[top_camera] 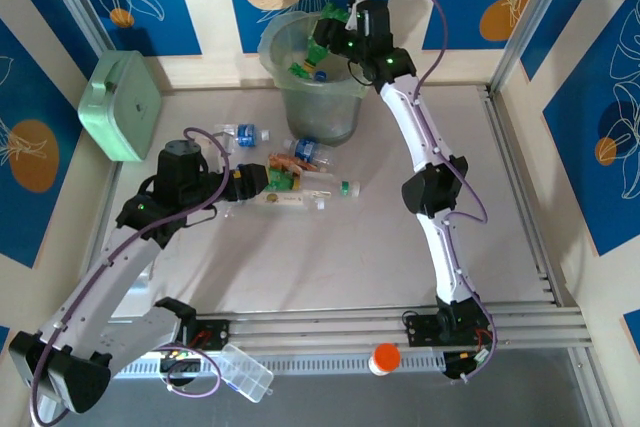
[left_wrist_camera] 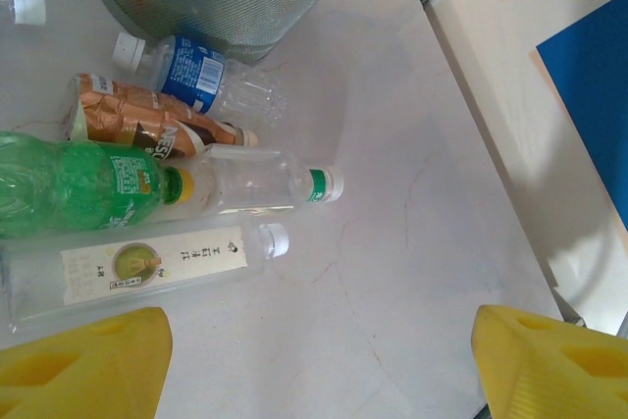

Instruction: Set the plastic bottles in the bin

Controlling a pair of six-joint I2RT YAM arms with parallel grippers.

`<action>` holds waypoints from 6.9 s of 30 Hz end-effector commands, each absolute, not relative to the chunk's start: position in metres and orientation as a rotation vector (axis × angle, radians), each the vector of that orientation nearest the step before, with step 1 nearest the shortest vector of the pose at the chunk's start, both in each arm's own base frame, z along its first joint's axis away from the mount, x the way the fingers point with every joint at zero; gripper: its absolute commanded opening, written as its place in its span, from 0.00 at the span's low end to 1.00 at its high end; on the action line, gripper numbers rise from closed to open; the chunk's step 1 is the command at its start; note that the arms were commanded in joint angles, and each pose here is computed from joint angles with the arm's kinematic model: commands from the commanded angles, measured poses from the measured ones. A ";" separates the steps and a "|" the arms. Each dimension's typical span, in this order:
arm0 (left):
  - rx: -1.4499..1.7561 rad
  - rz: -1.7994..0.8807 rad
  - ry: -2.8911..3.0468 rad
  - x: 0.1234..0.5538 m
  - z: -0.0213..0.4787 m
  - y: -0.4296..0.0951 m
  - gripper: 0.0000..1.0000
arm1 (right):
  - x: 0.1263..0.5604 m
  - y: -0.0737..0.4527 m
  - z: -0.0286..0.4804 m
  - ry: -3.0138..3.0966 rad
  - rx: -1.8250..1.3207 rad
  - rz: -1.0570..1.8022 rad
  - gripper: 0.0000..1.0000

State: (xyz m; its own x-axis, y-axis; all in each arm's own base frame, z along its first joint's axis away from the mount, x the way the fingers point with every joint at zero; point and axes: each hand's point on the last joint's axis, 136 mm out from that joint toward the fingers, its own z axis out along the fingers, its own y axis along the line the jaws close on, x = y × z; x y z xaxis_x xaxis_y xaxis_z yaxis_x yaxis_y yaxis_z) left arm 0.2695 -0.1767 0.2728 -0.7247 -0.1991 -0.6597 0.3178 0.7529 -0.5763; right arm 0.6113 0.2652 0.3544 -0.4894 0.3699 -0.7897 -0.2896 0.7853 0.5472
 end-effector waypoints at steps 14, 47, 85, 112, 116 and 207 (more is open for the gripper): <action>0.118 -0.864 2.173 0.278 0.285 -0.174 0.80 | 0.626 0.251 0.359 1.863 0.048 0.661 0.91; -0.287 -0.519 2.241 0.273 0.277 -0.104 0.88 | 0.466 0.213 0.496 1.798 -0.086 0.382 0.99; -1.569 -0.361 2.068 0.505 0.157 -0.039 0.99 | 0.264 0.145 0.251 2.034 0.097 0.556 0.97; -1.656 -0.360 2.201 0.559 0.038 -0.055 0.78 | 0.277 0.142 0.225 2.104 0.118 0.566 0.96; -1.609 -0.396 2.197 0.565 0.050 -0.057 0.71 | 0.275 0.141 0.229 2.097 0.117 0.566 0.96; 0.229 -1.840 1.566 0.326 0.394 -0.249 0.58 | 0.303 0.283 0.389 1.684 -0.316 1.785 0.13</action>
